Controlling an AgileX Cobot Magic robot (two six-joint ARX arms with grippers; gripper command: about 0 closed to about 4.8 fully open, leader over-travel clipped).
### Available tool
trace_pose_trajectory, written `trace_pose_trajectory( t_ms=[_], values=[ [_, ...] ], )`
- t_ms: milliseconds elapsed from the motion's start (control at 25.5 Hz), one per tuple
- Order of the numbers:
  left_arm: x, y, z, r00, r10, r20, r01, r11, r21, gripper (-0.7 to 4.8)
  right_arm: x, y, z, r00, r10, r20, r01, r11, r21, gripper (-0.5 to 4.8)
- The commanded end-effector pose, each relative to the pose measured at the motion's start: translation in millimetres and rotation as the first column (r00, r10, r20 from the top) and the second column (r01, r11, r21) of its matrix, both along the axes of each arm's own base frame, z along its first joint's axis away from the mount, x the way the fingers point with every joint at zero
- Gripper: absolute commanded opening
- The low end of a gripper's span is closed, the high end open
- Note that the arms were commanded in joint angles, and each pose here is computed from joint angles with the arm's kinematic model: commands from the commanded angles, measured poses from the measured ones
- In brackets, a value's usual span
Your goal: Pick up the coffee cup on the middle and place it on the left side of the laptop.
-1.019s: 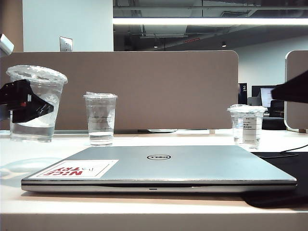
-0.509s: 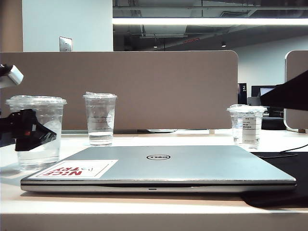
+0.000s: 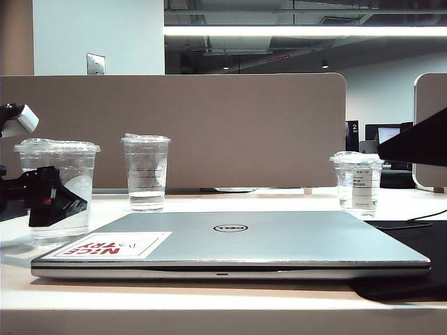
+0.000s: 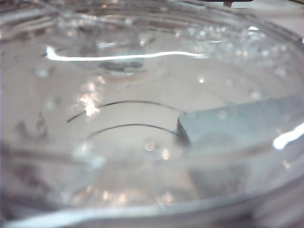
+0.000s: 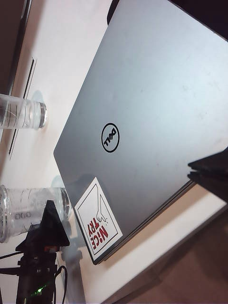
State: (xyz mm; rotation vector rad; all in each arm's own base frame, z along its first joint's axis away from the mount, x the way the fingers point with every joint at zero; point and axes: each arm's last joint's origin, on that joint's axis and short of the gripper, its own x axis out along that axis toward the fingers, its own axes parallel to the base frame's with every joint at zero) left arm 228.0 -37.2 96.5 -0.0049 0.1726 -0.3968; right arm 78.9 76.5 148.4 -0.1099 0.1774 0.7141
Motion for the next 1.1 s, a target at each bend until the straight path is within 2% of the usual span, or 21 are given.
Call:
trace_pose_trajectory(
  t_ms=[39, 157, 549, 705, 823, 980, 1097],
  values=[
    [0, 0, 5, 0.999, -0.005, 0.039, 0.005, 1.000, -0.006, 4.79, 0, 0, 0, 1.000, 0.000, 0.008, 0.000, 1.000, 0.011, -0.05],
    [-3, 0, 8, 0.999, 0.000, 0.040, 0.001, 1.000, -0.029, 4.79, 0, 0, 0, 1.000, 0.000, 0.008, 0.000, 1.000, 0.011, -0.05],
    [-52, 7, 15, 0.999, 0.009, 0.041, -0.008, 0.999, -0.046, 4.79, 0, 0, 0, 1.000, -0.004, 0.010, 0.004, 1.000, 0.013, -0.05],
    [-56, 6, 21, 0.998, -0.040, 0.051, 0.044, 0.996, -0.080, 4.79, 3, -4, 1, 0.999, -0.040, 0.010, 0.040, 0.999, 0.015, -0.05],
    [-57, 5, 29, 0.995, -0.051, 0.087, 0.061, 0.991, -0.117, 4.79, 7, -10, 2, 0.994, -0.109, 0.021, 0.109, 0.994, 0.026, -0.05],
    [-59, 5, 35, 0.992, -0.061, 0.111, 0.076, 0.987, -0.144, 4.79, 13, -25, 6, 0.965, -0.254, 0.057, 0.251, 0.966, 0.062, -0.05],
    [-60, 5, 36, 0.994, -0.063, 0.091, 0.076, 0.987, -0.142, 4.32, 16, -36, 11, 0.930, -0.355, 0.093, 0.346, 0.933, 0.097, -0.05]
  ],
)
